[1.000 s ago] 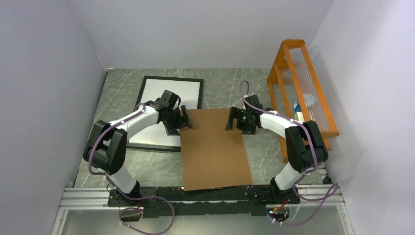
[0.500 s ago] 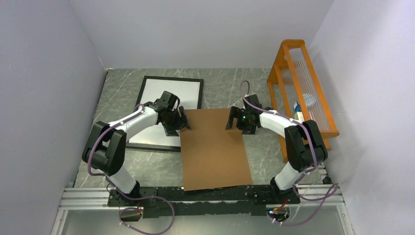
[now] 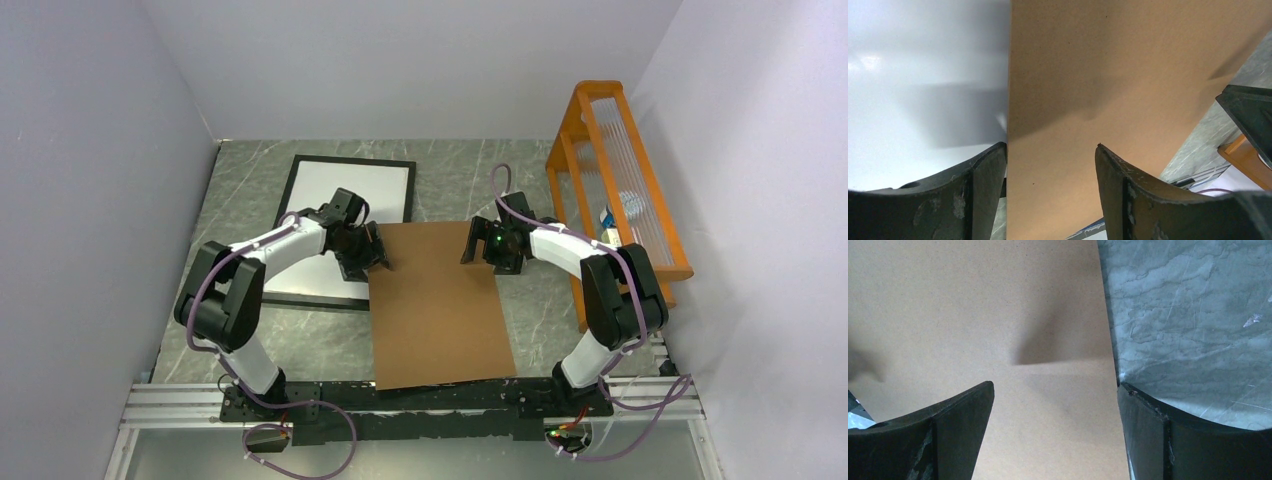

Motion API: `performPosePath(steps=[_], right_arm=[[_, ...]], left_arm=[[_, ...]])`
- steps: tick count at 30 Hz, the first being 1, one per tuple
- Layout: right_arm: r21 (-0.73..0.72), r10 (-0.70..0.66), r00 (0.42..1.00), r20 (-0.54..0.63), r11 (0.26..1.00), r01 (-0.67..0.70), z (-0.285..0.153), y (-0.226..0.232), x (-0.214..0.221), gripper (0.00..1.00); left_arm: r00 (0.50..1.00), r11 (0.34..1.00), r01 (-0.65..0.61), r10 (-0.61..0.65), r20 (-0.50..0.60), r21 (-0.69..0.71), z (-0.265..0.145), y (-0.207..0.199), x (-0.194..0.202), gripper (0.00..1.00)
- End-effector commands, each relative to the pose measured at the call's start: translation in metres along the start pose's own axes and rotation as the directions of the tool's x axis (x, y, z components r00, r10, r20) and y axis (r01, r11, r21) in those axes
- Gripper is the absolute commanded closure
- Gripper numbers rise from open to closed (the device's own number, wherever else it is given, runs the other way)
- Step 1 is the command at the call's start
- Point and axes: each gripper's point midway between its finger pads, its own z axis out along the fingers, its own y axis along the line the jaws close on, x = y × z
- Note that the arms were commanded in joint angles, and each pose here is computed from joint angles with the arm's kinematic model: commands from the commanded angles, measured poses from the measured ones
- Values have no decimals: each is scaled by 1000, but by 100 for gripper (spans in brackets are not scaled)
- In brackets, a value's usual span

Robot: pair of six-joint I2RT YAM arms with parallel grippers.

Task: Put the photo into the frame
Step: Pick up the photo frame item at the center of the board.

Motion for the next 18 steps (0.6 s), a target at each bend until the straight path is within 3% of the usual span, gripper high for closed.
performPosePath(steps=[1, 8, 13, 18], right_arm=[[18, 35, 996, -88, 999, -34, 12, -8, 24, 3], [-53, 42, 994, -96, 998, -47, 9, 4, 26, 3], [-108, 46, 994, -97, 993, -56, 8, 12, 27, 3], [-129, 49, 995, -87, 990, -60, 7, 13, 25, 3]], left_arm=[[1000, 996, 2, 1, -29, 88, -3, -20, 0, 31], [996, 945, 46, -17, -92, 323, -22, -54, 1, 42], [995, 802, -59, 96, -32, 595, -63, -91, -9, 53], [984, 728, -112, 174, -25, 676, -73, -98, -9, 58]])
